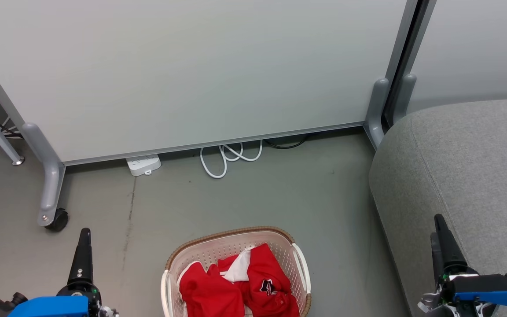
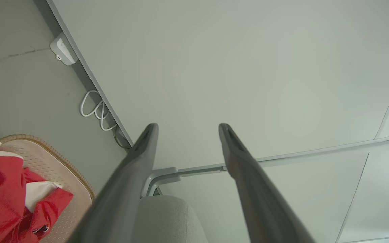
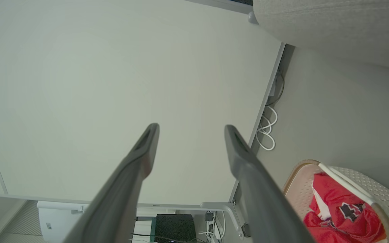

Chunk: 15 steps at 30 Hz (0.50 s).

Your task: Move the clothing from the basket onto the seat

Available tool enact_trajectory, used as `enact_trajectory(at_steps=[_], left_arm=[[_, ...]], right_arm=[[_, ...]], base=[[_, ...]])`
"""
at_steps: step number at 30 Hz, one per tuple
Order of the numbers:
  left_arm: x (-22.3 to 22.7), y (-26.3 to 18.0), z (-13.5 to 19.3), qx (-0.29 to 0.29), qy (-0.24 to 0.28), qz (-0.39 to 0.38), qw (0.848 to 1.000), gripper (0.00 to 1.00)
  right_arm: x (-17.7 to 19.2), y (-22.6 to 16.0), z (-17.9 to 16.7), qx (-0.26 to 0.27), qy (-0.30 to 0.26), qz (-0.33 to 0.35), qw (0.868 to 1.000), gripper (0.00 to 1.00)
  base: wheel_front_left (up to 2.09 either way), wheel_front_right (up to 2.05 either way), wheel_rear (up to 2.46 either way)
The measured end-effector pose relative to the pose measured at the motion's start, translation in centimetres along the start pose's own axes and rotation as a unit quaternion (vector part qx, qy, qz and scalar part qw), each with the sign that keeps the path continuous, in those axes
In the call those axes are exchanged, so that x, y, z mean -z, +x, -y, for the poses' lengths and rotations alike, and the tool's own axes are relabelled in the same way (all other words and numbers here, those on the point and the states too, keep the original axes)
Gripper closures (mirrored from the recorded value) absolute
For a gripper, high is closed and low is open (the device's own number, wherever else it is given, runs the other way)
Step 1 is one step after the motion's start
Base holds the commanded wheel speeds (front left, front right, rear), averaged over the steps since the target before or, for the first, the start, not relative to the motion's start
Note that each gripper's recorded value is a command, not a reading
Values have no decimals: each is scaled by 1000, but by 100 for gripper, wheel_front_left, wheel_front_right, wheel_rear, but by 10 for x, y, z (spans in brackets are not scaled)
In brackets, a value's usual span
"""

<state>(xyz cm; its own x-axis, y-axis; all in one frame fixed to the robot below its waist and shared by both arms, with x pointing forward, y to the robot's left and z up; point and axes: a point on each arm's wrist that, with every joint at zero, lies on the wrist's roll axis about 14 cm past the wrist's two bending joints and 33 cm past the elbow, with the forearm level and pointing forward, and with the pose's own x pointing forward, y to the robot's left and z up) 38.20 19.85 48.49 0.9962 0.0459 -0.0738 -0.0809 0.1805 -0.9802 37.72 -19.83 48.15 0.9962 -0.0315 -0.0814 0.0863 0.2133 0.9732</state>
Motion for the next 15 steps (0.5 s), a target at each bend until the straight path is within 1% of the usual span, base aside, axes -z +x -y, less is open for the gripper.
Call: enact_trajectory(at_steps=[3, 4, 5, 6, 8, 9, 10, 11, 14, 15], left_arm=[[0, 2, 4, 6, 32, 1, 999, 0], [0, 4, 9, 12, 52, 3, 999, 0], [0, 4, 9, 12, 52, 3, 999, 0], [3, 6, 15, 20, 99, 2, 995, 0], [3, 6, 15, 20, 99, 2, 995, 0], [5, 6, 17, 22, 109, 1, 994, 0], [6, 6, 19, 25, 130, 0, 991, 0], [13, 6, 22, 29, 203, -5, 979, 0], [13, 6, 22, 29, 203, -5, 979, 0], [13, 6, 22, 31, 213, -4, 977, 0]], right_arm=[[2, 1, -3, -4, -30, -1, 1000, 0], [3, 2, -5, -7, -50, -2, 999, 0], [3, 2, -5, -7, -50, -2, 999, 0], [8, 4, -12, -18, -105, -6, 994, 0], [8, 4, -12, -18, -105, -6, 994, 0], [8, 4, -13, -21, -114, -5, 993, 0], [12, 4, -14, -23, -135, -10, 991, 0], [16, 5, -20, -34, -199, -10, 979, 0], [16, 5, -20, -34, -199, -10, 979, 0], [17, 5, -20, -36, -208, -11, 977, 0]], base=[[0, 0, 0], [0, 0, 0], [0, 0, 0], [0, 0, 0], [0, 0, 0], [0, 0, 0], [0, 0, 0], [0, 0, 0], [0, 0, 0], [0, 0, 0]])
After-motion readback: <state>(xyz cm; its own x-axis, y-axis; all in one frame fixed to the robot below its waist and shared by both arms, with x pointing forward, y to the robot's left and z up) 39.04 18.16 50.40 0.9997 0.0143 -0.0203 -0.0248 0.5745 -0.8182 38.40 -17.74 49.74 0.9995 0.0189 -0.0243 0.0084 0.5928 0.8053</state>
